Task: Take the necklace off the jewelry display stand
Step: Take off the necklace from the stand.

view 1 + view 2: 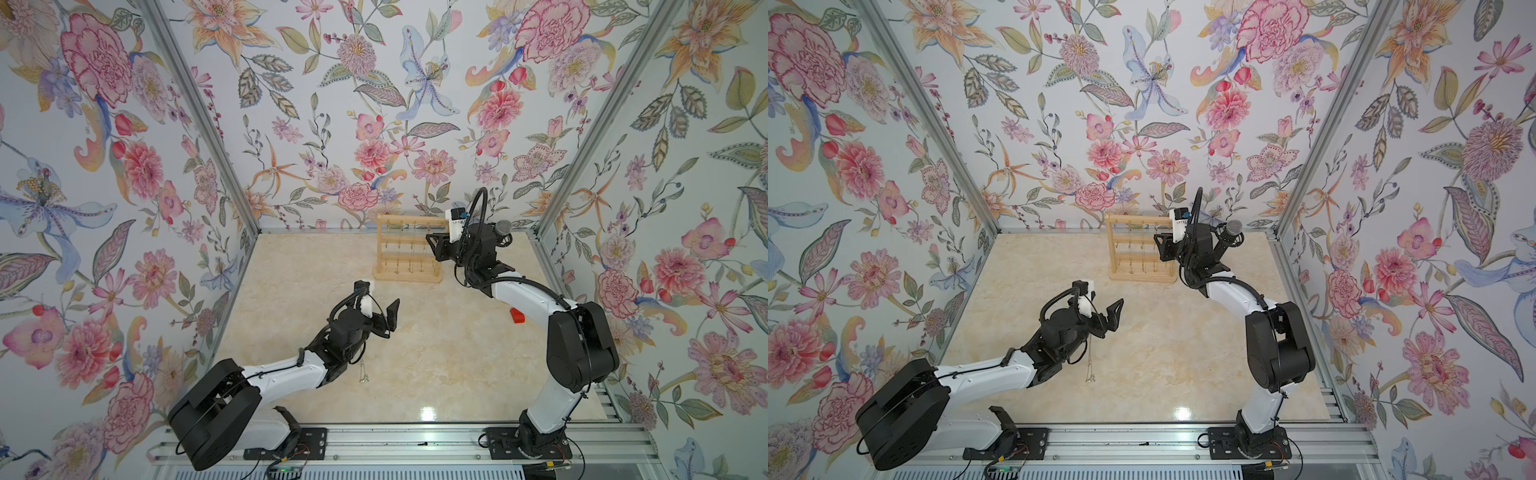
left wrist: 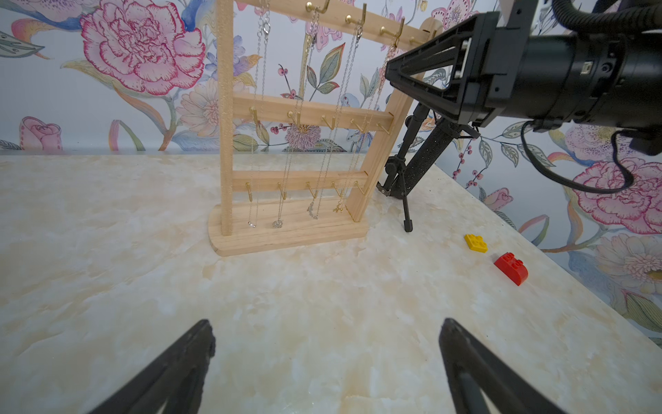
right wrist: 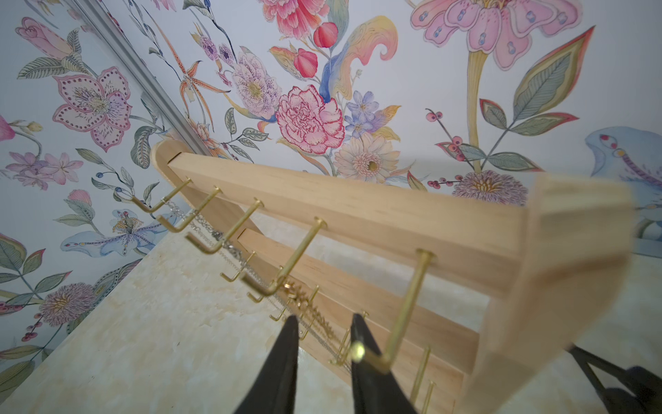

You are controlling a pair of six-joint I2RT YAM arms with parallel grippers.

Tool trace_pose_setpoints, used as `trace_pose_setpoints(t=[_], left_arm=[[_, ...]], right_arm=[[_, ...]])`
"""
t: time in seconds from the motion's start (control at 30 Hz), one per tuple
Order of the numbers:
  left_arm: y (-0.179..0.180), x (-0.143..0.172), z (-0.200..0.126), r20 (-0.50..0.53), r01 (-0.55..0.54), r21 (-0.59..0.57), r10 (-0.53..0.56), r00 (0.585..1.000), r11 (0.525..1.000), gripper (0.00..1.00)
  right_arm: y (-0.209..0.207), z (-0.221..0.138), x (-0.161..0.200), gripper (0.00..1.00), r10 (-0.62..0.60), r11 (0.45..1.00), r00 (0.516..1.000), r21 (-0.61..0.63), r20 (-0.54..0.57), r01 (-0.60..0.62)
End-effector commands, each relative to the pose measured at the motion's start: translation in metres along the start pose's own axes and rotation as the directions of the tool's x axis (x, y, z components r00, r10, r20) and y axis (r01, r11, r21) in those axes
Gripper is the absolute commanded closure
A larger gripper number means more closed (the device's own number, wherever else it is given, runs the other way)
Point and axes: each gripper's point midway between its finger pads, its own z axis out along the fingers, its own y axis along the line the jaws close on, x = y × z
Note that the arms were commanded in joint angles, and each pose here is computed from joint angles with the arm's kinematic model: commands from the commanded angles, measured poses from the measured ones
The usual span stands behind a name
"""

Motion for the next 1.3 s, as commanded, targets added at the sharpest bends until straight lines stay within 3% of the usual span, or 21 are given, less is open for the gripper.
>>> trace_pose_setpoints(t=[0.0,0.57,1.27], left_arm=[[-0.003,-0.003,-0.001,0.016,0.004,0.021,-0.004,1.0,1.0,0.01],[-0.004,-0.003,0.001,0.01,0.001,0.023,-0.001,1.0,1.0,0.01],[-0.007,-0.001,0.002,0.003,0.001,0.037,-0.001,1.0,0.999,0.01]], right_arm=[[0.015,-0.006,-0.022,0.73,-0.022,0.999,0.998,-0.048,0.06,0.025],[0.015,0.004,-0.032,0.74,-0.011,0.999,0.998,-0.048,0.067,0.014],[0.018,-0.004,-0.018,0.72,-0.019,0.999,0.998,-0.043,0.058,0.022]])
